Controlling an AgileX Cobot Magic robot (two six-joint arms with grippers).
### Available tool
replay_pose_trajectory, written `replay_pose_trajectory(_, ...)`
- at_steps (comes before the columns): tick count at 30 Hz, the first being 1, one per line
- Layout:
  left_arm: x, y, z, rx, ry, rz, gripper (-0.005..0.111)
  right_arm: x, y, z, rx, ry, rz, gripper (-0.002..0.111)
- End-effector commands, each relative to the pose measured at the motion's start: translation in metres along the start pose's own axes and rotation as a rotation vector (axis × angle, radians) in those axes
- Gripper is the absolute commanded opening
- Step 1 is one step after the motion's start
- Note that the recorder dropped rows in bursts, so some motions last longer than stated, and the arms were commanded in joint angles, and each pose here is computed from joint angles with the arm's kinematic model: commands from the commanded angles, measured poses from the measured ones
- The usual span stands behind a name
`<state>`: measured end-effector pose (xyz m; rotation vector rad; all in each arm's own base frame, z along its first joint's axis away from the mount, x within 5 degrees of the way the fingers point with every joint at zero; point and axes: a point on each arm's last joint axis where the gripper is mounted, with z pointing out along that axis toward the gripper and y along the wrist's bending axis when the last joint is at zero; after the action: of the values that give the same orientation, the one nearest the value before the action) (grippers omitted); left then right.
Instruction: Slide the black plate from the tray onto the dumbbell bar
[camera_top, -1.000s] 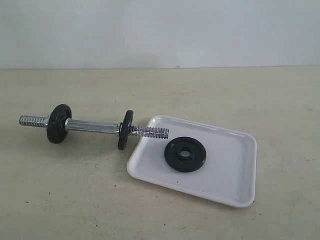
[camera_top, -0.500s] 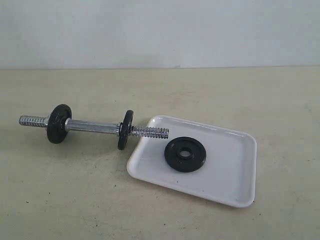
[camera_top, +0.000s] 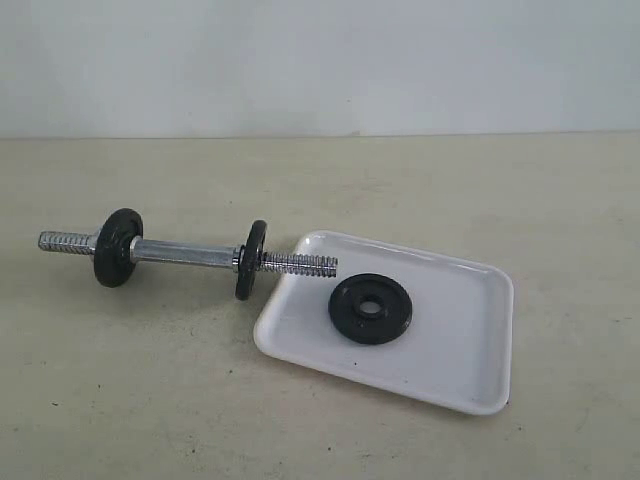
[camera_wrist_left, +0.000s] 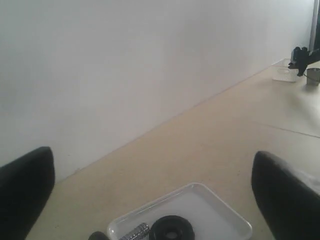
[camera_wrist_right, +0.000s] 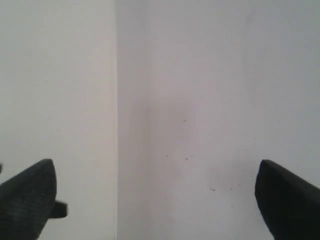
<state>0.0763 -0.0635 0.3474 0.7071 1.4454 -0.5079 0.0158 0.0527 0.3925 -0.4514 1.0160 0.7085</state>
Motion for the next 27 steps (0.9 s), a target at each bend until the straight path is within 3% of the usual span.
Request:
replay_pose_trajectory(1, -0.009, 0.024, 0.019, -0.003, 0.05, 0.067, 0.11, 0.005, 0.01, 0.0, -0.118, 0.046, -0.028, 0.105)
replay_pose_trajectory(5, -0.007, 0.057, 0.043, -0.058, 0.115, 0.13, 0.11, 0.005, 0.011, 0.0, -0.124, 0.052, 0.009, 0.105)
replay_pose_trajectory(14, 0.016, 0.109, 0.104, 0.01, 0.251, 0.241, 0.11, 0.014, 0.01, -0.001, -0.119, 0.147, -0.065, 0.105)
replay_pose_trajectory(17, 0.027, 0.129, 0.122, -0.131, 0.316, 0.155, 0.11, 0.018, 0.009, -0.001, -0.11, 0.183, -0.066, 0.105)
replay_pose_trajectory(22, 0.04, 0.158, 0.137, -0.454, 0.346, -0.126, 0.11, 0.02, 0.008, -0.001, -0.107, 0.209, -0.076, 0.105)
replay_pose_trajectory(25, 0.037, 0.167, 0.134, -0.599, 0.341, -0.104, 0.11, 0.02, 0.007, -0.001, -0.1, 0.212, -0.082, 0.105)
replay_pose_trajectory(27, 0.035, 0.172, 0.131, -0.707, 0.376, 0.023, 0.11, 0.021, 0.007, -0.002, -0.094, 0.223, -0.096, 0.105)
